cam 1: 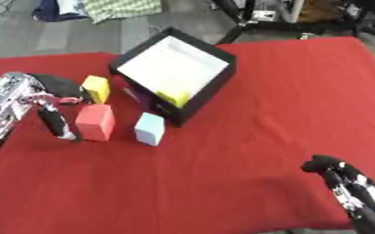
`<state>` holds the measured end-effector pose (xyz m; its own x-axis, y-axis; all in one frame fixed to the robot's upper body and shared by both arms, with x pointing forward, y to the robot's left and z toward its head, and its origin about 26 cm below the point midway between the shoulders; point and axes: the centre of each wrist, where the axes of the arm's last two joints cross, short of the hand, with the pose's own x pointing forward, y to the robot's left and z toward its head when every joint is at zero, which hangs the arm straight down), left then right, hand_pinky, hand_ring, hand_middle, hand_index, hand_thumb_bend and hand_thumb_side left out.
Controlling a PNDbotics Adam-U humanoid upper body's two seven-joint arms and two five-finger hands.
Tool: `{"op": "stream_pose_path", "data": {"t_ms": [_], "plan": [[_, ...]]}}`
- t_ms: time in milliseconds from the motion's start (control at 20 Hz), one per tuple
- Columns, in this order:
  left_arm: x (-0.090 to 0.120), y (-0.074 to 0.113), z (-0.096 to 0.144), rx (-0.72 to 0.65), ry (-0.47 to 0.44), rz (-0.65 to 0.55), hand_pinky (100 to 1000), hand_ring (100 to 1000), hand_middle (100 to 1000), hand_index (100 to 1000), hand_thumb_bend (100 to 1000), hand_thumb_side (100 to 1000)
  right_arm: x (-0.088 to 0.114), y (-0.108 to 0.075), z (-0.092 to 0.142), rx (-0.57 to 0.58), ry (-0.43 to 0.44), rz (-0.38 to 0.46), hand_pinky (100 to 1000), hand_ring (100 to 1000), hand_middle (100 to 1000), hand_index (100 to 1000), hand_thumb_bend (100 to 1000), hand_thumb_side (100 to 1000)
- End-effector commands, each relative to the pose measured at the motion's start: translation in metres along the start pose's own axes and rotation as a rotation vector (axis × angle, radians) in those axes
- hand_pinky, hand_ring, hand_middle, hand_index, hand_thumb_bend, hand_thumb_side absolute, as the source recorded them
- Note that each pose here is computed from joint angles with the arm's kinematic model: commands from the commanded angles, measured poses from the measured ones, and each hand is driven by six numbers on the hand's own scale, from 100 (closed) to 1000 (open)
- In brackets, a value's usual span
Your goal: Pick up objects on the table and place them in the box.
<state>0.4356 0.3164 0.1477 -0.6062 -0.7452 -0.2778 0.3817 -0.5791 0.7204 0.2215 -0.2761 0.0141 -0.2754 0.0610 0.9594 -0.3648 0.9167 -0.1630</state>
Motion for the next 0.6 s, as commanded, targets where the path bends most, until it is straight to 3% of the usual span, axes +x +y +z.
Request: {"op": "stream_pose_path", "data": {"t_ms": [50, 400, 600], "plan": [[-0.015, 0.014, 0.020, 0.008, 0.017, 0.001, 773, 662, 550, 736, 373, 365, 0.004, -0.004, -0.001, -0.001, -0.007, 0.015, 1000, 802, 716, 818, 100, 547], [-0.030, 0.070, 0.077, 0.242, 0.097, 0.066, 766, 628, 507, 700, 294, 240, 0.003, -0.004, 0.000, -0.004, -0.002, 0.014, 1000, 802, 716, 817, 100, 549], [-0.030, 0.092, 0.089, 0.363, 0.108, 0.097, 767, 624, 508, 700, 274, 223, 0.003, -0.004, 0.000, -0.002, -0.002, 0.013, 1000, 802, 716, 817, 100, 545]]}}
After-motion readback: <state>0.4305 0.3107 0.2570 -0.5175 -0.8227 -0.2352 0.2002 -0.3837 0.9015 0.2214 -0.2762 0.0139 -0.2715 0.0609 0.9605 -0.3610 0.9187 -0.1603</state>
